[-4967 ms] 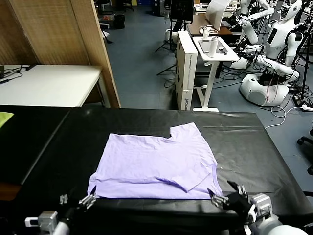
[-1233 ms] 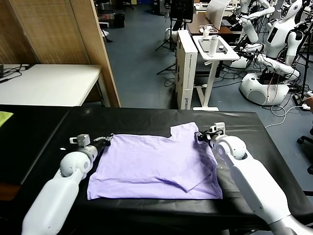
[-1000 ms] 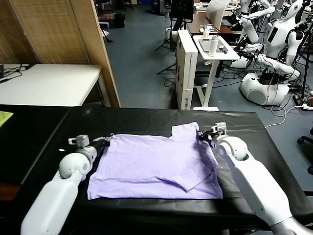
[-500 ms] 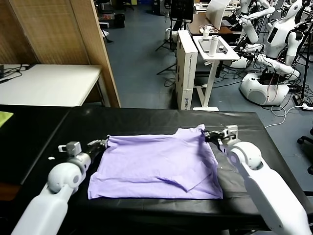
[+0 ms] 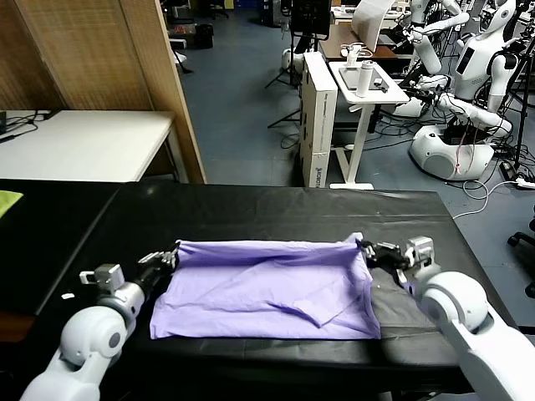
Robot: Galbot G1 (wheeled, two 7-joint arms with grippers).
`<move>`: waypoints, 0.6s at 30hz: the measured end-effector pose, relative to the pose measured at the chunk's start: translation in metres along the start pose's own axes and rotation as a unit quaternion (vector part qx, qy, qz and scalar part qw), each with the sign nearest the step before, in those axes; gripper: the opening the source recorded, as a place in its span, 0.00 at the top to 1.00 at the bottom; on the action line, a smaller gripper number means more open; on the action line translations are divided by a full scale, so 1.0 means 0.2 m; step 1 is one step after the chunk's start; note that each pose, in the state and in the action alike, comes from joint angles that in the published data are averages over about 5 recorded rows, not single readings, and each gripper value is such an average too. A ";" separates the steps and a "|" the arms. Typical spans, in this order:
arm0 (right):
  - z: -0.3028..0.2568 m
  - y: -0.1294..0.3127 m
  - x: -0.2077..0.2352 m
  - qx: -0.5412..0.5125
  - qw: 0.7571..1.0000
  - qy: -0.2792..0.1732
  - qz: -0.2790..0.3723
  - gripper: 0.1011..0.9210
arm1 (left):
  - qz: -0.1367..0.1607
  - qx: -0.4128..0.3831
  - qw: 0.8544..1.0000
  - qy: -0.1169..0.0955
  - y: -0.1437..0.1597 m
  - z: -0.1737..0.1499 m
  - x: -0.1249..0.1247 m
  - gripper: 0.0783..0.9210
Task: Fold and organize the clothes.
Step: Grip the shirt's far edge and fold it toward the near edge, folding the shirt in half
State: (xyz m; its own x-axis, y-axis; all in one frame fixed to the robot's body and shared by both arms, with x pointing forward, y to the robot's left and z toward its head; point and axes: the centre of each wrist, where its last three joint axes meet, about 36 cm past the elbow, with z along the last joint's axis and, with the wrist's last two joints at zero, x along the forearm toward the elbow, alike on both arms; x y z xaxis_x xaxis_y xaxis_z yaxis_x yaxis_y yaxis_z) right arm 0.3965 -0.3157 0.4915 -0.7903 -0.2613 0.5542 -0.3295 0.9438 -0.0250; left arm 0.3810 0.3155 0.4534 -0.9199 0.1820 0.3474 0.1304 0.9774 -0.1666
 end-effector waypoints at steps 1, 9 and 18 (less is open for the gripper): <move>0.01 0.01 0.01 0.001 1.000 0.003 0.000 0.95 | 0.000 -0.001 1.000 0.000 0.00 0.00 0.01 0.86; 0.07 0.05 0.05 0.004 1.000 0.020 -0.005 0.95 | -0.003 -0.001 1.000 0.002 -0.03 0.03 0.10 0.85; 0.12 0.08 0.06 0.005 0.999 0.035 -0.007 0.95 | -0.012 0.004 1.000 0.008 -0.03 0.09 0.21 0.85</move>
State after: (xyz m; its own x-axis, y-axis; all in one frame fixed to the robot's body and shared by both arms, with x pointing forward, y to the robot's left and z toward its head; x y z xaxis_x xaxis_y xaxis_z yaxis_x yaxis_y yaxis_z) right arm 0.3683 -0.3086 0.4774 -0.7480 -0.2595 0.6108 -0.3461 0.9378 -0.0255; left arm 0.3350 0.3147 0.4531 -0.9167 0.1595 0.3664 0.1048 0.9807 -0.1648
